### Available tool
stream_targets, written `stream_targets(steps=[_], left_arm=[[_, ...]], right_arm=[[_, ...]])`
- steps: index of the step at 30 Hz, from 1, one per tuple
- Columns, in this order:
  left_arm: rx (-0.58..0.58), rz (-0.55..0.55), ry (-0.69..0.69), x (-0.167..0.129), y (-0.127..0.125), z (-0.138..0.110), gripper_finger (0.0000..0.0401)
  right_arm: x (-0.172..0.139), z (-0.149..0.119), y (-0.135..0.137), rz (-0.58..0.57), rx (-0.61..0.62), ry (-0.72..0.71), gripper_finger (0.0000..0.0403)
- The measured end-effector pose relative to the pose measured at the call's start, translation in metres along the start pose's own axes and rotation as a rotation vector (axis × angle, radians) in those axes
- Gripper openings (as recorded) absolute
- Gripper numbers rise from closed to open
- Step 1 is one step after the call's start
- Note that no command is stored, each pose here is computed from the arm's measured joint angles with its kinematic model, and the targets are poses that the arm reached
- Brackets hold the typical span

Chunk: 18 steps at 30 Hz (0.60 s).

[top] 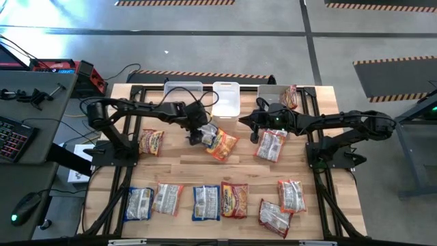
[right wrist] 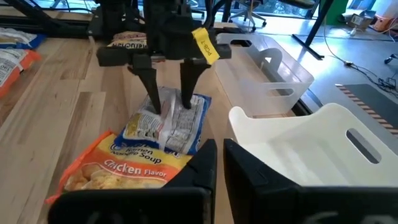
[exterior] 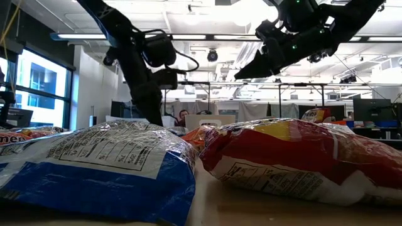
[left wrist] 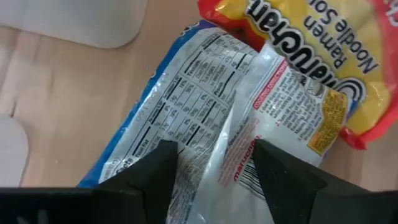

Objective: Sort Maruchan noodles
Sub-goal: Put the blue noodle pack into the white bin

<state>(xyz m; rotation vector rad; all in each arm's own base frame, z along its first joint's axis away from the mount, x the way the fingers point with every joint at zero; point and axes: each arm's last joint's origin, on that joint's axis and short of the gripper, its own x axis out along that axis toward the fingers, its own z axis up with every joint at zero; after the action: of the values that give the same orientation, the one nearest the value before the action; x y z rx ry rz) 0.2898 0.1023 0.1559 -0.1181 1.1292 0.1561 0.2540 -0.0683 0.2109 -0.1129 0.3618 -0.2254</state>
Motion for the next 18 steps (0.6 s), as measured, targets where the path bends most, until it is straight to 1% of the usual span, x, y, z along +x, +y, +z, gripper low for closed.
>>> stream_targets(steps=[4, 10, 12, 13, 15, 18], left_arm=[[0.046, -0.011, 0.001, -0.006, -0.001, -0.001, 0.0139], [0.089, -0.019, 0.017, -0.011, -0.002, -0.004, 0.0040], [0.088, -0.045, 0.022, -0.011, -0.003, -0.005, 0.0012], [0.086, -0.065, 0.018, -0.011, -0.003, -0.005, 0.0006], [0.088, -0.101, 0.004, -0.014, -0.005, -0.005, 0.0008], [0.104, -0.119, -0.042, -0.022, -0.007, -0.003, 0.0003]], right_arm=[[0.000, 0.000, 0.000, -0.003, 0.000, 0.001, 0.0012], [0.000, 0.000, 0.000, -0.003, -0.001, 0.001, 0.0012], [0.000, 0.000, 0.000, -0.003, -0.002, 0.001, 0.0012], [0.000, 0.000, 0.000, -0.003, -0.003, 0.001, 0.0012], [0.000, 0.000, 0.000, -0.003, -0.004, 0.001, 0.0012], [0.000, 0.000, 0.000, -0.010, -0.004, -0.001, 0.0017]])
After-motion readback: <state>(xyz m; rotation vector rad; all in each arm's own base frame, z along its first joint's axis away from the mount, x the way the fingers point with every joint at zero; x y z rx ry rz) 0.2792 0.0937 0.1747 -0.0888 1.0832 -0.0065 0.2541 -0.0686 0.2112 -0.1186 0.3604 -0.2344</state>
